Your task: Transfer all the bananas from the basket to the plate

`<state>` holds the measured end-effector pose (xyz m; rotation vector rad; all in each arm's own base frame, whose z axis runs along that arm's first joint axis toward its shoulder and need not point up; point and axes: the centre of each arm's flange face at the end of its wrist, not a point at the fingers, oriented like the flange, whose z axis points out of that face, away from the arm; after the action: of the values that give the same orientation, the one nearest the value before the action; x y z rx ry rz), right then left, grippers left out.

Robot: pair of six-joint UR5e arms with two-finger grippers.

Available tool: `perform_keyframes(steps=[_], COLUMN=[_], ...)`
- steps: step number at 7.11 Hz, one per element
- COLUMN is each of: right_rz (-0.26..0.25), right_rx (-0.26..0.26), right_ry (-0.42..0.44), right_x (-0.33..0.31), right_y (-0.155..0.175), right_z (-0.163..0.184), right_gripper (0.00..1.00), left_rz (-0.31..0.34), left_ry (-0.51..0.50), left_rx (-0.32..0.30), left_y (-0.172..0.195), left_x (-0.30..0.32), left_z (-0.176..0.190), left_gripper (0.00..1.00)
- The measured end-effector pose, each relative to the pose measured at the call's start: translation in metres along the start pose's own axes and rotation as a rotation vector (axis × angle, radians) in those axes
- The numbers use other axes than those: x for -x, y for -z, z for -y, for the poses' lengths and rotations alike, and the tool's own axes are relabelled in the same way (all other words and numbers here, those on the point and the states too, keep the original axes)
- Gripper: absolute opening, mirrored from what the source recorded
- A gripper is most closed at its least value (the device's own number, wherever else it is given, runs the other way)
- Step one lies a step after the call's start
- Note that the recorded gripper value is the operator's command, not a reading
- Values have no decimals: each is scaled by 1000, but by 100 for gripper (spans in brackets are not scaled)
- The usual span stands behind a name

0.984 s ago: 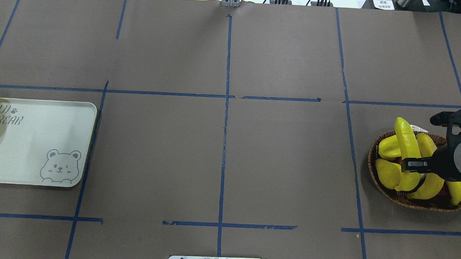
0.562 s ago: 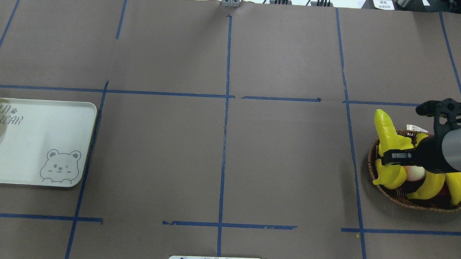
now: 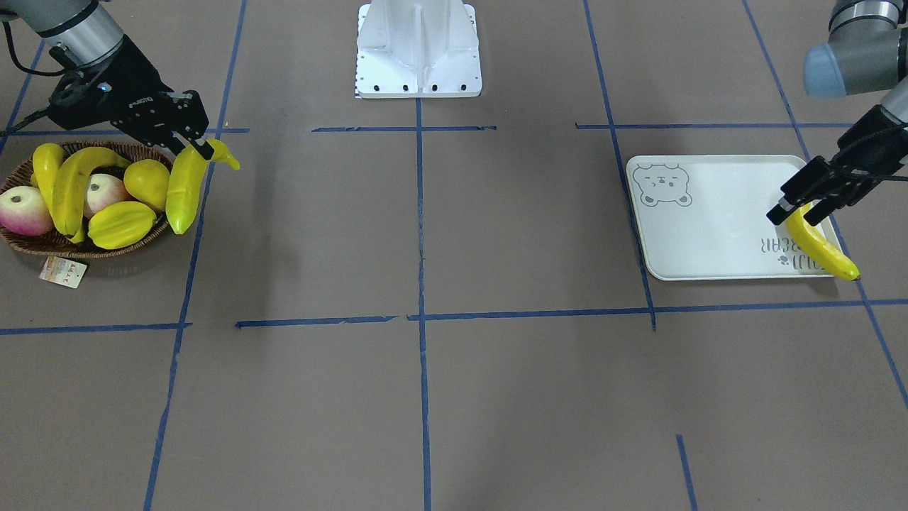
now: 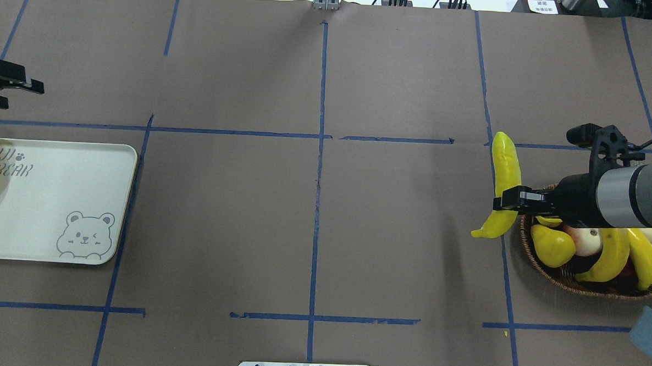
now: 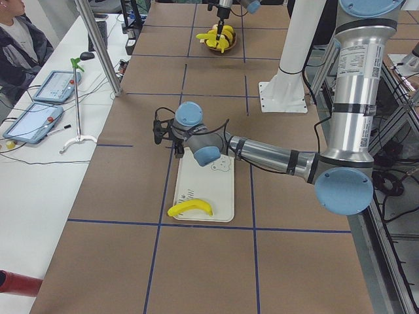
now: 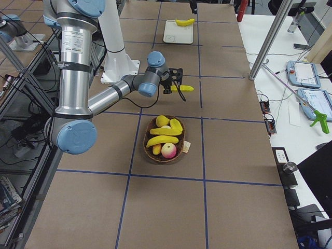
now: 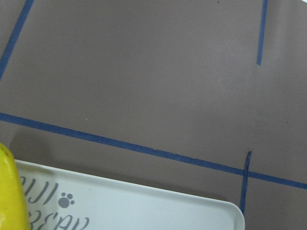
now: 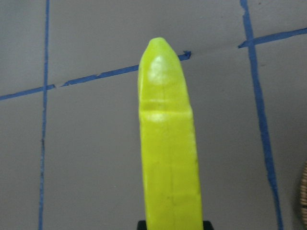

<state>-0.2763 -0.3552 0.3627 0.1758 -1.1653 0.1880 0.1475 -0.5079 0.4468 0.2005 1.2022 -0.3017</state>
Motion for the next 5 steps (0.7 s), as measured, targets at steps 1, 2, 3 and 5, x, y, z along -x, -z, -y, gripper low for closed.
perform_keyframes(steps=[1, 2, 3, 5], right_rz=[67, 122, 172, 253], right_rx=[2, 11, 31, 38], right_ry=[-18, -28, -48, -76], right_x=[6, 21, 46, 102], right_y=[-7, -17, -30, -58], right_z=[-3, -5, -11, -27], right_gripper=[5, 5, 5, 5], left_rz=[-57, -112, -165, -241], left_ry=[-3, 2, 30, 88], left_rx=[15, 60, 123, 202], left_y=[-11, -30, -52, -71], left_x=[-39, -85, -137, -216], left_z=[-4, -18, -39, -68], left_gripper=[100, 100, 100, 100])
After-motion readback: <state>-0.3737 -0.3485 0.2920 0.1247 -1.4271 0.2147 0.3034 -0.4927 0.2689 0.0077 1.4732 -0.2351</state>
